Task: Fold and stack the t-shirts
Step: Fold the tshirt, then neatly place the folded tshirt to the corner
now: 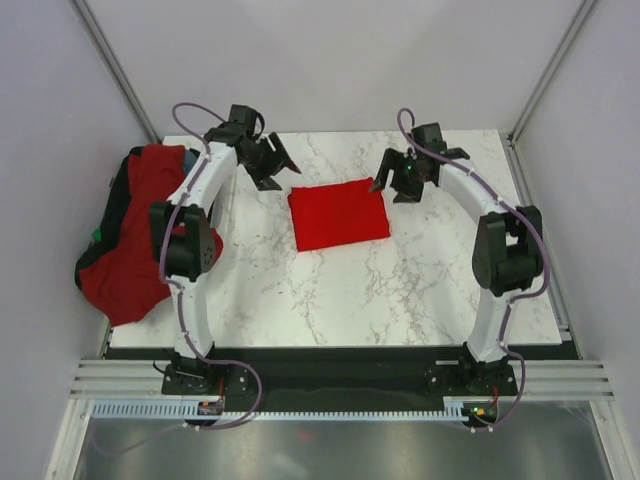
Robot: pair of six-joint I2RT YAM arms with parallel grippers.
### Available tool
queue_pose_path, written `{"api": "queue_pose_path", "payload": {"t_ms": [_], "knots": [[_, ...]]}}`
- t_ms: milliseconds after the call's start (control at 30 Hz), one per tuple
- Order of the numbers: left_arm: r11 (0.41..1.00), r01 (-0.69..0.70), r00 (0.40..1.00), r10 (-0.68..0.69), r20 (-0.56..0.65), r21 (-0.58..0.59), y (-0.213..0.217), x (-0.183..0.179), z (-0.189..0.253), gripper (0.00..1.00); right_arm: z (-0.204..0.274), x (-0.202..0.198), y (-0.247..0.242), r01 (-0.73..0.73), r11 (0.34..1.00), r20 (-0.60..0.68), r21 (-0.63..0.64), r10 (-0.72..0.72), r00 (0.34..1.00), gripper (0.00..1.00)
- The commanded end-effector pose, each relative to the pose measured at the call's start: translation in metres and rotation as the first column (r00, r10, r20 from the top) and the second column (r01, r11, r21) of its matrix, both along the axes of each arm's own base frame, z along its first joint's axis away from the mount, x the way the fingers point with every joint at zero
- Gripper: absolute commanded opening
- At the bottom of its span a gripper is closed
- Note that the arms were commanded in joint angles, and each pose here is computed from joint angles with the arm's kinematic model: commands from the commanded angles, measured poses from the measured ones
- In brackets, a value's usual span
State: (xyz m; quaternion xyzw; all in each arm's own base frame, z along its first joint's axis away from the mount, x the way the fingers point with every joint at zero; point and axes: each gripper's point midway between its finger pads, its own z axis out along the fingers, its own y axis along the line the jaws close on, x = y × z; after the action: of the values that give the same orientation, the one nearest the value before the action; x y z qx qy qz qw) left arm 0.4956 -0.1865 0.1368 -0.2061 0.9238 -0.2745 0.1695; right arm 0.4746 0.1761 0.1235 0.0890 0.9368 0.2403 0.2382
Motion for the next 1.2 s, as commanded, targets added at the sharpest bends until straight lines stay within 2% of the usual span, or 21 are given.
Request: {"api": "queue_pose_path", "payload": {"t_ms": [0,33,67,133,167,200,267,333,367,467,600,733,833,1033,1133,1167], "knots": [[0.996,0.087,0.993,-0.085,0.086,-0.026,-0.009,-0.039,0.06,0.75,0.007,-0.024,0.009,-0.029,0.997,0.053,0.075,0.025,0.998,0.82],[0.994,0.104,0.99,-0.102,0.093,-0.018,-0.011,-0.047,0.063,0.75,-0.003,-0.044,0.011,-0.048,0.994,0.017,0.098,0.047,0.999,0.8],[0.993,0.114,0.991,-0.113,0.066,-0.011,-0.011,-0.06,0.054,0.75,-0.005,-0.05,0.013,-0.057,0.992,0.011,0.112,0.056,0.998,0.73],[0.992,0.126,0.988,-0.126,0.087,0.003,-0.011,-0.079,0.066,0.74,0.0,-0.064,0.023,-0.087,0.984,0.022,0.155,0.085,0.996,0.67],[0.991,0.129,0.99,-0.13,0.049,0.015,-0.009,-0.092,0.053,0.74,0.004,-0.066,0.027,-0.098,0.981,0.033,0.166,0.094,0.995,0.61],[0.992,0.125,0.989,-0.127,0.075,0.021,-0.007,-0.101,0.064,0.74,0.011,-0.067,0.032,-0.11,0.976,0.052,0.186,0.102,0.993,0.58],[0.991,0.132,0.99,-0.133,0.04,0.033,-0.007,-0.122,0.051,0.74,0.022,-0.074,0.049,-0.163,0.958,0.069,0.237,0.15,0.986,0.53],[0.99,0.134,0.989,-0.136,0.056,0.034,-0.008,-0.138,0.055,0.74,0.021,-0.072,0.057,-0.174,0.947,0.068,0.269,0.162,0.985,0.51],[0.99,0.135,0.99,-0.136,0.03,0.038,-0.006,-0.147,0.043,0.74,0.021,-0.069,0.06,-0.185,0.941,0.078,0.283,0.17,0.982,0.5],[0.989,0.142,0.99,-0.142,0.003,0.042,-0.002,-0.169,0.032,0.73,-0.006,-0.065,0.055,-0.179,0.944,0.028,0.278,0.178,0.984,0.47],[0.985,0.156,0.988,-0.156,0.007,0.068,0.007,-0.189,0.027,0.73,-0.053,-0.072,0.03,-0.133,0.972,-0.042,0.193,0.144,0.989,0.44],[0.981,0.164,0.986,-0.166,0.008,0.098,0.016,-0.204,0.02,0.73,-0.088,-0.11,0.015,-0.118,0.982,-0.116,0.149,0.136,0.984,0.43],[0.979,0.175,0.984,-0.176,-0.006,0.107,0.02,-0.212,0.013,0.73,-0.093,-0.127,0.01,-0.116,0.983,-0.12,0.142,0.133,0.984,0.43],[0.971,0.205,0.978,-0.207,0.002,0.121,0.024,-0.223,0.01,0.72,-0.06,-0.136,0.019,-0.148,0.973,-0.062,0.176,0.161,0.985,0.43],[0.965,0.224,0.973,-0.23,0.028,0.14,0.029,-0.231,0.016,0.72,-0.032,-0.13,0.02,-0.16,0.973,-0.008,0.164,0.163,0.987,0.53],[0.962,0.229,0.972,-0.235,0.024,0.152,0.032,-0.236,0.015,0.72,-0.027,-0.129,0.017,-0.155,0.977,-0.004,0.146,0.158,0.987,0.7]]}}
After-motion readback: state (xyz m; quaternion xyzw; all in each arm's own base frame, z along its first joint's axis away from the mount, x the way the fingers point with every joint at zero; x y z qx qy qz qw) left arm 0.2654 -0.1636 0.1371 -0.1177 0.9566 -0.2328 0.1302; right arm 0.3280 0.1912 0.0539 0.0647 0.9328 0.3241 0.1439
